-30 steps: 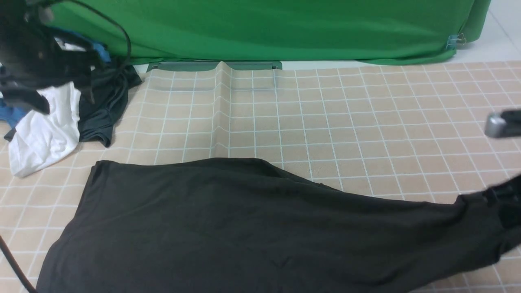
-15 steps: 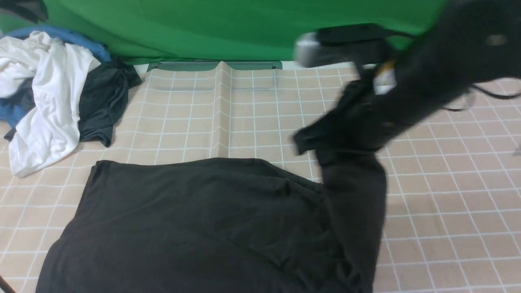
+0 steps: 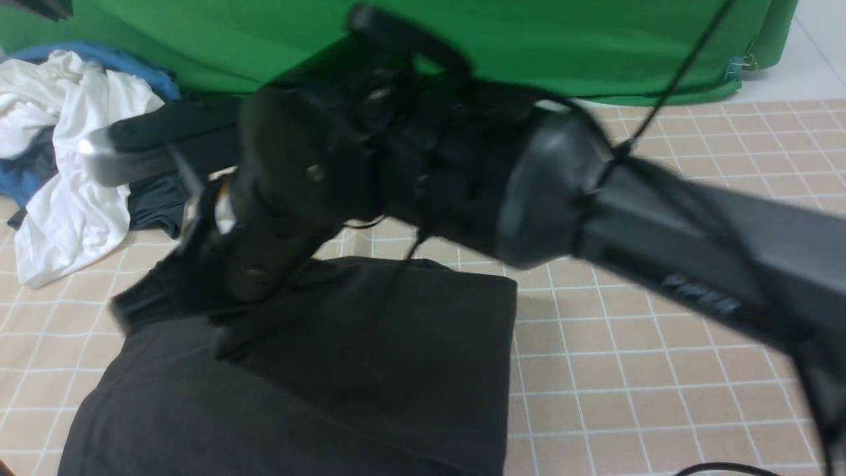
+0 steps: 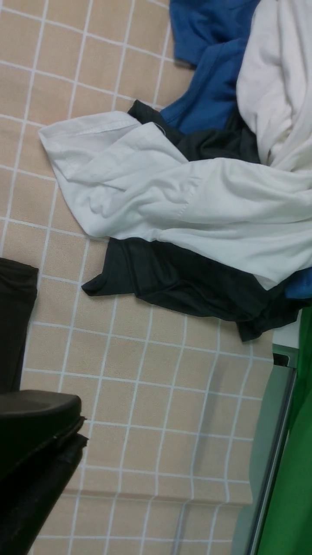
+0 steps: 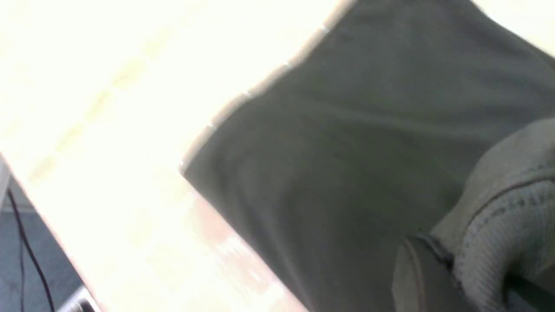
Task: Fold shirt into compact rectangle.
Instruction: 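Fold the right end of the dark garment over onto its left end with the right gripper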
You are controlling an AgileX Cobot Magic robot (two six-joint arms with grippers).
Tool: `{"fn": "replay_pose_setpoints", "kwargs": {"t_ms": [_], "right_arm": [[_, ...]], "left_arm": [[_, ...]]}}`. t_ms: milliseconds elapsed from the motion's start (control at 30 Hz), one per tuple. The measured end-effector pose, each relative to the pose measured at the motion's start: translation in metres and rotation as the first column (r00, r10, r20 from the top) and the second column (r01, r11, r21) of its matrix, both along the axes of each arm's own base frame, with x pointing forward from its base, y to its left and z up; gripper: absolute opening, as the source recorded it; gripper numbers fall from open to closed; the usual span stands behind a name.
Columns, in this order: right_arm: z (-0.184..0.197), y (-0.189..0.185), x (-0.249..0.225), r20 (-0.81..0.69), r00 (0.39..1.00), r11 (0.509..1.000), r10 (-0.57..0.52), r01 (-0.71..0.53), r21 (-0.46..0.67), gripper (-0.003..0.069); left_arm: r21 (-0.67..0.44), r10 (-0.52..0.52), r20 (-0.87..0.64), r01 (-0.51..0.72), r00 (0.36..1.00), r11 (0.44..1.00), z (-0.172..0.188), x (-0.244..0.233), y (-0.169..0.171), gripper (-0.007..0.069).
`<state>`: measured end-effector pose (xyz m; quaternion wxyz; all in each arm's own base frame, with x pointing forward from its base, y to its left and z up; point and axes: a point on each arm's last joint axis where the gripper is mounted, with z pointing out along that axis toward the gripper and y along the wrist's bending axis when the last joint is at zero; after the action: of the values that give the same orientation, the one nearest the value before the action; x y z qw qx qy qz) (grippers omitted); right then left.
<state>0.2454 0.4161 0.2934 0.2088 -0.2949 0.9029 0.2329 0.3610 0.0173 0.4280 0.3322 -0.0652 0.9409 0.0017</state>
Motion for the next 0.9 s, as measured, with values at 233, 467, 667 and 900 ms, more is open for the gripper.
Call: {"fn": "replay_pose_setpoints", "kwargs": {"t_ms": [233,467,667,900], "right_arm": [[-0.025,0.038,-0.003,0.050,0.998,0.993,0.023,-0.028,0.112,0.0060],[-0.044,0.055,-0.003,0.062,0.998,0.982,0.010,-0.022,0.190,0.0111],[-0.046,0.059,-0.002,0.072,0.997,0.975,0.001,-0.017,0.221,0.0289],[-0.040,0.050,-0.004,0.059,0.997,0.989,0.043,-0.052,0.142,0.0524]], "left_arm": [[0.000,0.000,-0.001,0.000,1.000,1.000,0.000,0.000,0.000,0.0016],[-0.008,-0.003,0.000,0.003,1.000,1.000,0.000,0.000,-0.001,0.0016],[-0.008,-0.007,0.000,0.007,1.000,1.000,0.000,0.000,-0.001,0.0016],[-0.008,-0.007,0.000,0.007,1.000,1.000,0.000,0.000,-0.001,0.0016]]}}
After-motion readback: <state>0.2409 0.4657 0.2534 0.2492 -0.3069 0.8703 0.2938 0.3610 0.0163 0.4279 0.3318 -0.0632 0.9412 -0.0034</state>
